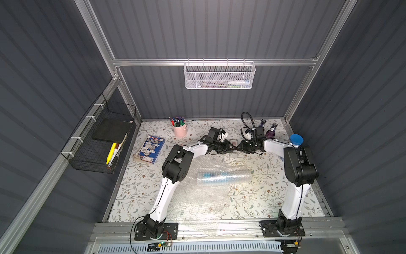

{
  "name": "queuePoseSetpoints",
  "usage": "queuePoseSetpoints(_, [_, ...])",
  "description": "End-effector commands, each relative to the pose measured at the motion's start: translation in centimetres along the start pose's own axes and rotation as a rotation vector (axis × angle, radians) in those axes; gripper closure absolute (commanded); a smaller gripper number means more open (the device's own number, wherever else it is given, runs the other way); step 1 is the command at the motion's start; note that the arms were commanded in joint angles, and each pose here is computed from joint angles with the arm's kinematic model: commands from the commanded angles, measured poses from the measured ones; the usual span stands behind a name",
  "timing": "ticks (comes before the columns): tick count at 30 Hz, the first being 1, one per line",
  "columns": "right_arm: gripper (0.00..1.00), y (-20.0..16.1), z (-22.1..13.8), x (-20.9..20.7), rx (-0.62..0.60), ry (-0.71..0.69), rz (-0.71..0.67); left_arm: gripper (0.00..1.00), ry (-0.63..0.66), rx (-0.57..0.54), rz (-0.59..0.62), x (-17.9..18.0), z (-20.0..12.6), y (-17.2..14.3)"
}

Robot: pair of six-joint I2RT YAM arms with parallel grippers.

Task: Wrap wine bottles in bubble wrap
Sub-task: Tear off the tape using the Tape Cutter.

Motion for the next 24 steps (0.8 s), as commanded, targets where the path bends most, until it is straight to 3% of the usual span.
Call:
queuePoseSetpoints(1, [0.76, -1.0, 0.1, -1.4, 0.019, -0.047, 0.017, 0.66, -0.038, 0.029, -0.014, 0.2, 1.0, -0.6])
queuePoseSetpoints(8, [0.76, -1.2, 0.1, -1.4, 0.018, -0.043, 0.022, 0.74, -0.060, 0.049, -0.023, -0.4, 1.4, -0.6])
queuePoseSetpoints(18, [0.75, -0.7, -1.0, -0.9, 0.003, -0.035, 0.003, 0.99, -0.081, 0.064, -0.016, -1.5, 1.1, -0.5])
queuePoseSetpoints(24, [0.74, -0.6, -1.5, -0.8, -0.006, -0.016, 0.005, 1.00, -0.100, 0.072, 0.004, -2.2, 0.9, -0.3])
Point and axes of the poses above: each gripper's point midway between its finger pads, its own z axis out along the fingers, its own x axis along the line the jaws close on, y = z × x, the point moved 2 cm from there along -z, back along the fingers, and after that the axes turned 1 degree about -z, right-handed, at the moved point
